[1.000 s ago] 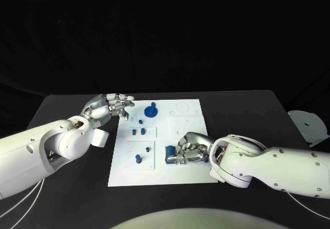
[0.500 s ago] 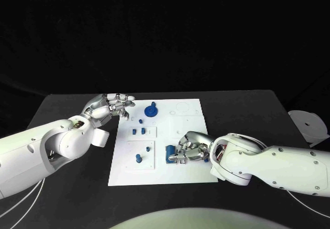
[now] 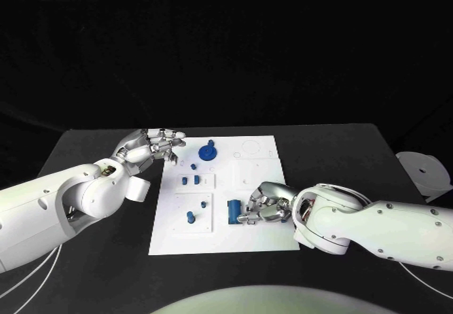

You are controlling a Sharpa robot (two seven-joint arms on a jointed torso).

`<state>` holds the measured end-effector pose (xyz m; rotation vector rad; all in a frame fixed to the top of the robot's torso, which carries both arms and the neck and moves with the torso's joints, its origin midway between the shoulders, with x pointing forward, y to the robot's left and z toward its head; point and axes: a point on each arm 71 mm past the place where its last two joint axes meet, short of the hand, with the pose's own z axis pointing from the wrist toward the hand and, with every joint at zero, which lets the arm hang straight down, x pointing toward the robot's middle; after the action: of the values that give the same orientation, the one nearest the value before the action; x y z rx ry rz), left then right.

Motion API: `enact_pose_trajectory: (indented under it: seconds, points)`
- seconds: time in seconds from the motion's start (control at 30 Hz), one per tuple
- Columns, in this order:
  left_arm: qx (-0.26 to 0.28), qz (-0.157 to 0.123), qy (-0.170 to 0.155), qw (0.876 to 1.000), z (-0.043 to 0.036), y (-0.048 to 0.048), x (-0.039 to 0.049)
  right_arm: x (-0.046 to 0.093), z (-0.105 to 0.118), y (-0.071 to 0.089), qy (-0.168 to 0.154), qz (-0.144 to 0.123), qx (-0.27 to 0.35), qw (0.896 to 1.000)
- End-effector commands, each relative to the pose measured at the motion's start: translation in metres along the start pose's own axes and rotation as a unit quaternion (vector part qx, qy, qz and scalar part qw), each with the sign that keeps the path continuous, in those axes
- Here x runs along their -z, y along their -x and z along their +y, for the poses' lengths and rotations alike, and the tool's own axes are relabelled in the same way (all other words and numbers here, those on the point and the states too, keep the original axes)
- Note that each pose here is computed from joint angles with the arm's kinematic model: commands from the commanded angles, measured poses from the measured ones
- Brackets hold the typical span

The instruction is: Assemble the parts on the task board

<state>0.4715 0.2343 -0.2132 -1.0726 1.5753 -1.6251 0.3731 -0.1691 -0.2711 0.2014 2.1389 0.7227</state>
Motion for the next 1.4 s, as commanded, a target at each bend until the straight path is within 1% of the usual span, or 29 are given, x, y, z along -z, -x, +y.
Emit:
enact_pose_trajectory:
  seconds: [0.03, 0.23, 0.43, 0.6, 0.67, 0.77, 0.83, 0.9, 0.97, 1.07, 1.2, 1.4]
  points:
    - [0.002, 0.01, -0.003, 1.0, -0.0006, -0.0024, -0.0003, 0.0, 0.0, -0.002, 0.0, 0.012, 0.006, 1.0]
    - [0.003, 0.011, -0.003, 1.0, -0.0006, -0.0027, -0.0004, 0.0, 0.0, -0.001, 0.002, 0.01, 0.005, 1.0]
    - [0.003, 0.013, -0.002, 1.0, -0.0004, -0.0031, -0.0005, 0.0, 0.0, 0.0, 0.003, 0.0, 0.003, 1.0]
    - [0.004, 0.014, -0.002, 1.0, -0.0003, -0.003, -0.0003, 0.003, -0.001, 0.005, 0.009, -0.022, -0.008, 1.0]
    - [0.003, 0.013, -0.002, 1.0, -0.0002, -0.0029, -0.0002, 0.006, -0.003, 0.009, 0.014, -0.037, -0.014, 0.999]
    - [0.003, 0.014, -0.001, 1.0, -0.0001, -0.0029, -0.0001, 0.011, -0.006, 0.021, 0.019, -0.058, -0.016, 0.998]
    - [0.003, 0.013, -0.001, 1.0, 0.0, -0.0027, 0.0, 0.014, -0.01, 0.03, 0.017, -0.068, -0.006, 0.997]
    - [0.003, 0.013, -0.001, 1.0, 0.0001, -0.0027, 0.0001, 0.018, -0.017, 0.041, 0.01, -0.077, 0.019, 0.997]
    - [0.003, 0.014, -0.001, 1.0, 0.0001, -0.003, 0.0001, 0.021, -0.023, 0.049, 0.002, -0.083, 0.042, 0.996]
    - [0.004, 0.014, -0.001, 1.0, 0.0001, -0.0033, 0.0001, 0.025, -0.028, 0.054, -0.004, -0.086, 0.072, 0.994]
    - [0.004, 0.015, -0.001, 1.0, 0.0001, -0.0031, 0.0003, 0.031, -0.037, 0.056, -0.015, -0.089, 0.103, 0.991]
    - [0.004, 0.015, 0.0, 1.0, 0.0005, -0.0026, 0.0006, 0.037, -0.044, 0.049, -0.022, -0.092, 0.131, 0.987]
